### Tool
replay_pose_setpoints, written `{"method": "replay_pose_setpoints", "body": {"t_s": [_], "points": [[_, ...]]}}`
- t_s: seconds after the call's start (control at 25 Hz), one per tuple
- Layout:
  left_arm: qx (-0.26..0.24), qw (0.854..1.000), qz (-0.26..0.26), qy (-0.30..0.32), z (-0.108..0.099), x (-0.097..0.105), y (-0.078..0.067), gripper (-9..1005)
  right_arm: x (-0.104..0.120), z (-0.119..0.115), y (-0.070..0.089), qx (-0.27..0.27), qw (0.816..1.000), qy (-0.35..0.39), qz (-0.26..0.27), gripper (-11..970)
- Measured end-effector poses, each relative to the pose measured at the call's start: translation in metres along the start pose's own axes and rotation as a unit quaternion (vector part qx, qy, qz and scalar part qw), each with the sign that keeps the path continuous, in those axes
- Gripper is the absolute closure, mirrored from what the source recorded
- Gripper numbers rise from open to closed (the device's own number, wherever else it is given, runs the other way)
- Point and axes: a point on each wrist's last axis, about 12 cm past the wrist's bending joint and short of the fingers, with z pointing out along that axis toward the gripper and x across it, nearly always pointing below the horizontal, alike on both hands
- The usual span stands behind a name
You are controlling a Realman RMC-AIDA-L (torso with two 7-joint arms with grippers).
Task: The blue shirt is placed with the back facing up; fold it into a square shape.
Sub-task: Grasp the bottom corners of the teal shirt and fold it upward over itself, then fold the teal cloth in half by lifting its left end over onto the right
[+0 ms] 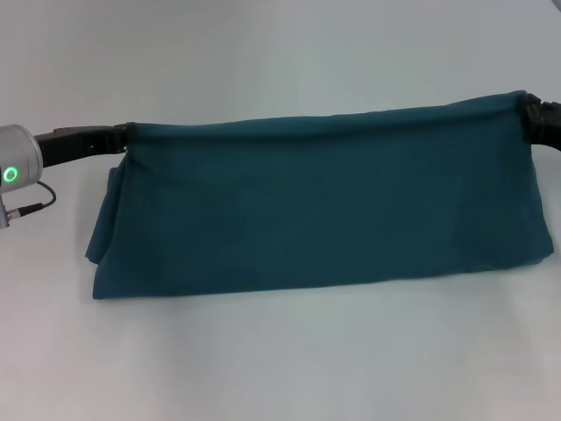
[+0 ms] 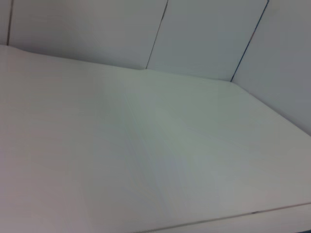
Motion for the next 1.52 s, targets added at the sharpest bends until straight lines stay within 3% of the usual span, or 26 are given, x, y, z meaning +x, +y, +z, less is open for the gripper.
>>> {"method": "replay_pose_setpoints", "body": {"t_s": [0.36, 0.56, 0.68, 0.96, 1.12, 1.28, 1.52], "points": [[-0.037, 0.999, 0.003, -0.008, 0.009, 0.004, -0.001, 942, 0.007, 0.015, 0.008, 0.028, 0.999, 0.028, -0.025, 932], [-0.091, 0.996, 0.008, -0.021, 0.013, 0.005, 0.005, 937, 0.008, 0.020, 0.007, 0.061, 0.997, 0.033, -0.015, 932], [-0.123, 0.992, 0.003, -0.035, 0.012, 0.003, 0.012, 868, 0.002, 0.020, -0.001, 0.086, 0.996, 0.022, 0.000, 838], [-0.139, 0.989, -0.011, -0.046, 0.003, 0.010, 0.021, 605, 0.005, 0.010, -0.010, 0.093, 0.996, 0.014, 0.012, 563], [-0.108, 0.993, -0.024, -0.035, -0.007, 0.023, 0.022, 478, 0.013, -0.001, -0.015, 0.088, 0.996, 0.011, 0.032, 374], [-0.057, 0.997, -0.038, -0.026, -0.024, 0.033, 0.022, 391, 0.021, -0.022, -0.019, 0.047, 0.996, 0.000, 0.070, 204], [0.007, 0.998, -0.061, -0.006, -0.053, 0.048, 0.020, 240, 0.029, -0.056, -0.029, -0.010, 0.992, 0.024, 0.120, 19]]}}
